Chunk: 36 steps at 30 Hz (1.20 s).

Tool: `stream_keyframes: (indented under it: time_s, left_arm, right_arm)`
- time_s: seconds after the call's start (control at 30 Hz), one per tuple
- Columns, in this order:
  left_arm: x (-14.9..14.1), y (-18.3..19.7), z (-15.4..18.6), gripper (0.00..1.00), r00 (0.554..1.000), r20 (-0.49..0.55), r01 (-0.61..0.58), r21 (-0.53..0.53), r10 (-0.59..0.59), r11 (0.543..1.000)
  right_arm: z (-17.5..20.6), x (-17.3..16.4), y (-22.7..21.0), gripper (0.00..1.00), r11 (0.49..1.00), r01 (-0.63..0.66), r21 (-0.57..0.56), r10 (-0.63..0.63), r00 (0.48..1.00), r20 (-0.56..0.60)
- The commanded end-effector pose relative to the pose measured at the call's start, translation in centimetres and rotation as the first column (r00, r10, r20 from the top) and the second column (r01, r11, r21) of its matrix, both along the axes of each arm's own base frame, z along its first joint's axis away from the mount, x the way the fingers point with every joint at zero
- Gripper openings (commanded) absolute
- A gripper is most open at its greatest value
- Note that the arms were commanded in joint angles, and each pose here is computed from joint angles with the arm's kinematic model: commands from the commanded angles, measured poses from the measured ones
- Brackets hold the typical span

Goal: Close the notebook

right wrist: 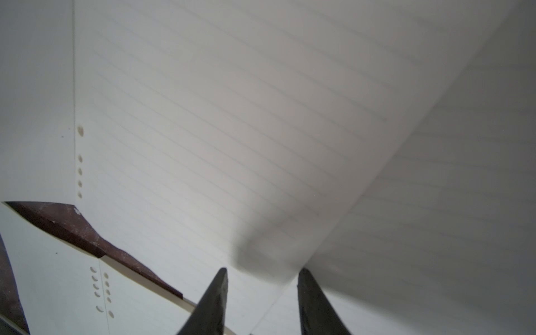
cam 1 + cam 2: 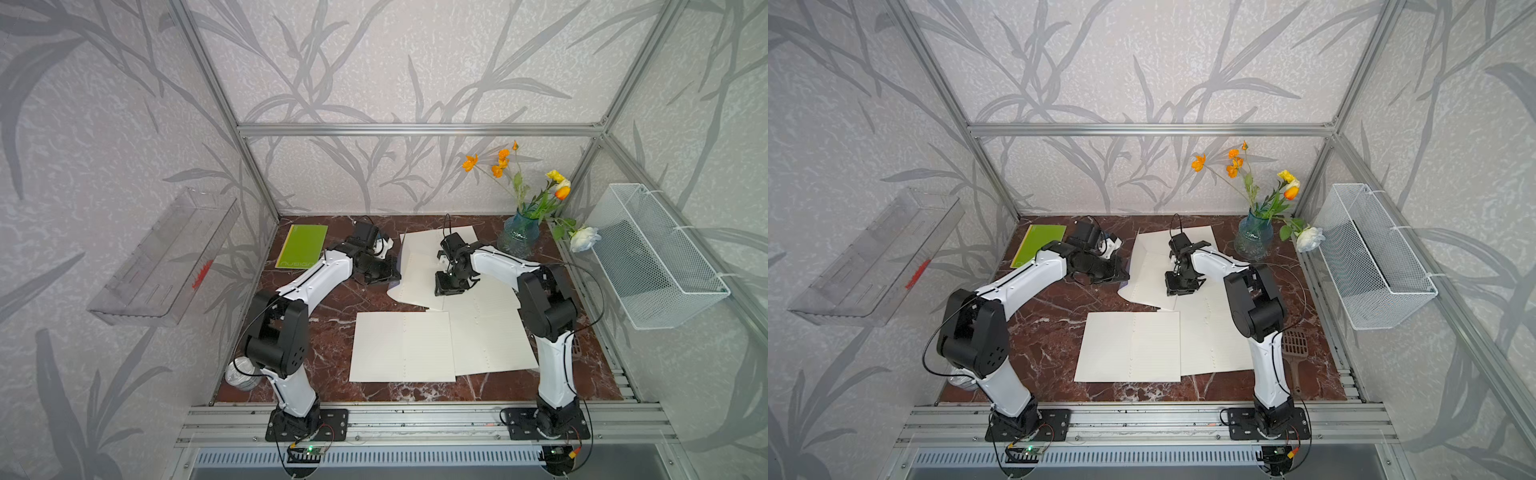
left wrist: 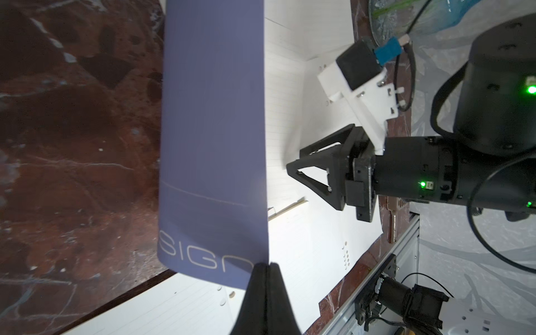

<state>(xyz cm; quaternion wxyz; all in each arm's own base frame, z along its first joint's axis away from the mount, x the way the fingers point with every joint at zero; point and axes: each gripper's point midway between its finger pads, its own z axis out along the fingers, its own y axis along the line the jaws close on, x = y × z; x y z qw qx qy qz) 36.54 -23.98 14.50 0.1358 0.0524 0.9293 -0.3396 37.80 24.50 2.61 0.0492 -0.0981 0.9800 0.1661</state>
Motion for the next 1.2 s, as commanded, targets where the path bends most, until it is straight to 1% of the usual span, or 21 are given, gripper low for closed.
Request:
stream_keyframes:
  time_s: [0.0, 0.1, 0.2, 0.23, 0.33, 0.4, 0.47, 0.53, 0.67, 0.8, 0.9, 1.03, 1.17]
  left_arm:
    - [0.0, -2.0, 0.1, 0.0, 1.0, -0.011, 0.025, -0.055, -0.026, 0.998]
    - [-0.1, -3.0, 0.4, 0.0, 0.999, -0.009, 0.041, -0.083, -0.042, 0.996]
    - [-0.2, -3.5, 0.9, 0.04, 0.999, 0.001, 0.052, -0.091, -0.052, 0.994]
    - [-0.2, -3.5, 1.0, 0.06, 0.999, 0.004, 0.052, -0.092, -0.052, 0.994]
    - [-0.1, -3.4, 1.3, 0.17, 0.998, 0.011, 0.056, -0.089, -0.055, 0.994]
    - [-0.2, -3.5, 1.4, 0.22, 0.998, 0.013, 0.063, -0.093, -0.062, 0.994]
    - [-0.2, -3.6, 1.3, 0.31, 0.998, 0.009, 0.068, -0.094, -0.067, 0.993]
    - [-0.2, -3.5, 1.2, 0.33, 0.998, 0.011, 0.066, -0.087, -0.065, 0.994]
    - [0.2, -2.4, 0.1, 0.37, 0.999, 0.003, 0.038, -0.015, -0.038, 0.999]
    - [0.9, -0.5, -2.2, 0.39, 0.999, -0.041, 0.002, 0.131, 0.003, 0.991]
    - [1.2, -0.1, -3.7, 0.42, 0.998, -0.063, -0.009, 0.177, 0.021, 0.984]
    - [1.7, 0.3, -5.1, 0.47, 0.996, -0.078, -0.022, 0.213, 0.04, 0.977]
    - [2.2, 0.8, -6.5, 0.48, 0.994, -0.096, -0.034, 0.251, 0.06, 0.967]
  right_arm:
    - [0.1, 0.3, 1.0, 0.4, 1.0, -0.006, 0.028, 0.007, 1.0, -0.004]
    - [0.2, 0.3, 0.9, 0.4, 1.0, -0.005, 0.026, 0.005, 1.0, 0.001]
    - [0.0, 0.2, 0.9, 0.4, 1.0, -0.004, 0.021, 0.004, 1.0, -0.003]
    - [0.0, 0.2, 0.8, 0.4, 1.0, -0.001, 0.019, 0.001, 1.0, -0.003]
    - [0.0, 0.3, 0.6, 0.4, 1.0, 0.005, 0.017, -0.005, 1.0, -0.001]
    - [-0.1, 0.2, 0.6, 0.4, 1.0, 0.007, 0.016, -0.007, 1.0, -0.003]
    - [0.0, 0.3, 0.5, 0.4, 1.0, 0.011, 0.017, -0.011, 1.0, -0.001]
    - [0.1, 0.3, 0.3, 0.4, 1.0, 0.019, 0.017, -0.019, 1.0, 0.002]
    - [1.2, 0.6, -0.9, 0.4, 0.999, 0.051, 0.018, -0.052, 0.998, 0.026]
    - [3.1, 0.7, -2.1, 0.42, 0.997, 0.076, 0.025, -0.078, 0.995, 0.056]
    - [4.1, 0.5, -2.5, 0.42, 0.997, 0.075, 0.025, -0.076, 0.995, 0.068]
    - [4.7, 0.2, -2.7, 0.43, 0.997, 0.075, 0.027, -0.076, 0.994, 0.074]
    - [4.6, 0.1, -2.4, 0.43, 0.997, 0.07, 0.038, -0.072, 0.995, 0.065]
